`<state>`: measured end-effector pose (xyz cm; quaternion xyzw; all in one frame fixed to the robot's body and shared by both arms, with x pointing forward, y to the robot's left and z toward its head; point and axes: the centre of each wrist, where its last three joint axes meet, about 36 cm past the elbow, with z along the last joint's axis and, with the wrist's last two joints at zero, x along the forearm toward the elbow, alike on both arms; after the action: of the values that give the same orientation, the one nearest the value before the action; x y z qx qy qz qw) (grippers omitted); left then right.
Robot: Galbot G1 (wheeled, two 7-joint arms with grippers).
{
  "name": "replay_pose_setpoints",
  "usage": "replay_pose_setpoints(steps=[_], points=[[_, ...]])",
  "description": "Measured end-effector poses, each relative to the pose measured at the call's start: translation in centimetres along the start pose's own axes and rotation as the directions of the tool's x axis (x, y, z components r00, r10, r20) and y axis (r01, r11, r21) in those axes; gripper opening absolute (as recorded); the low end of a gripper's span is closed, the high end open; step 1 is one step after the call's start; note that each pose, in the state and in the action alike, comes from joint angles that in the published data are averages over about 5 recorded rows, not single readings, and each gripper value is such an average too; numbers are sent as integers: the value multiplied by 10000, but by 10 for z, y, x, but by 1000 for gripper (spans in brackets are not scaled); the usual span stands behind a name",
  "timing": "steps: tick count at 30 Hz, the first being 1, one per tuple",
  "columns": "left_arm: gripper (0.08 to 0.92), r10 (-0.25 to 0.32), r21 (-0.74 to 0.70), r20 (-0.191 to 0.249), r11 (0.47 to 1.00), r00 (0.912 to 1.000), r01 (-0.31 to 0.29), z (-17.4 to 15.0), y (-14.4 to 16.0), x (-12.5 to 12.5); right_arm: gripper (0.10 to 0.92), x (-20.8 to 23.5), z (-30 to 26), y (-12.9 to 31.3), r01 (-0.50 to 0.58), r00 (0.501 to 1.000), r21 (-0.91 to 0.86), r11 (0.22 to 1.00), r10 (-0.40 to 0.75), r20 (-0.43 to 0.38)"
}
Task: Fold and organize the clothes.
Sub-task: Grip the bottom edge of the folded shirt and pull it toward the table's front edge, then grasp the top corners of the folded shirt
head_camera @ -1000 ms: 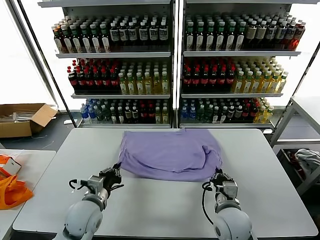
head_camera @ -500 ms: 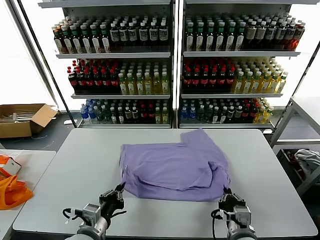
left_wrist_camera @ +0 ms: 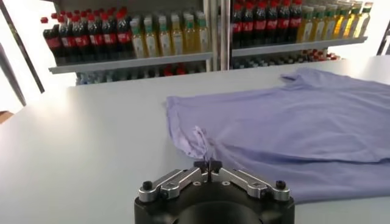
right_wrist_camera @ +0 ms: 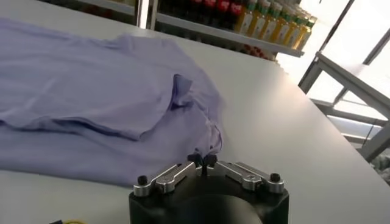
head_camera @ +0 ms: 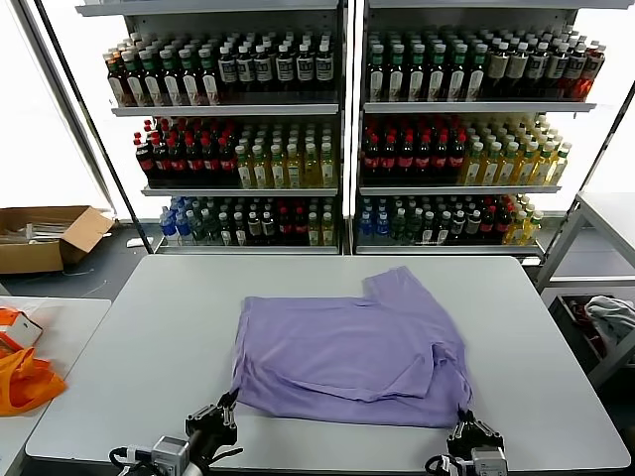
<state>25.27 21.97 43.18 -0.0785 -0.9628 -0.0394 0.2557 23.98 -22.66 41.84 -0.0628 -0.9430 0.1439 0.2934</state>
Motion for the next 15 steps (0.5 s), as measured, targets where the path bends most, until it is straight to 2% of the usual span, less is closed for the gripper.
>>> replay_pose_setpoints(steps=[2, 6, 15], points=[[152, -31, 52, -48, 10000, 10000, 31, 0, -2, 3, 251, 2, 1, -2, -53, 10000, 27, 10000, 53, -6], [270, -51, 126, 12, 9999, 10000, 51, -2, -6, 10, 390, 3, -1, -6, -235, 9996, -49, 9997, 235, 176], [529, -107, 302, 780, 9995, 9969, 84, -18, -12, 8, 650, -20, -12, -3, -563, 9957, -450, 9974, 595, 716]])
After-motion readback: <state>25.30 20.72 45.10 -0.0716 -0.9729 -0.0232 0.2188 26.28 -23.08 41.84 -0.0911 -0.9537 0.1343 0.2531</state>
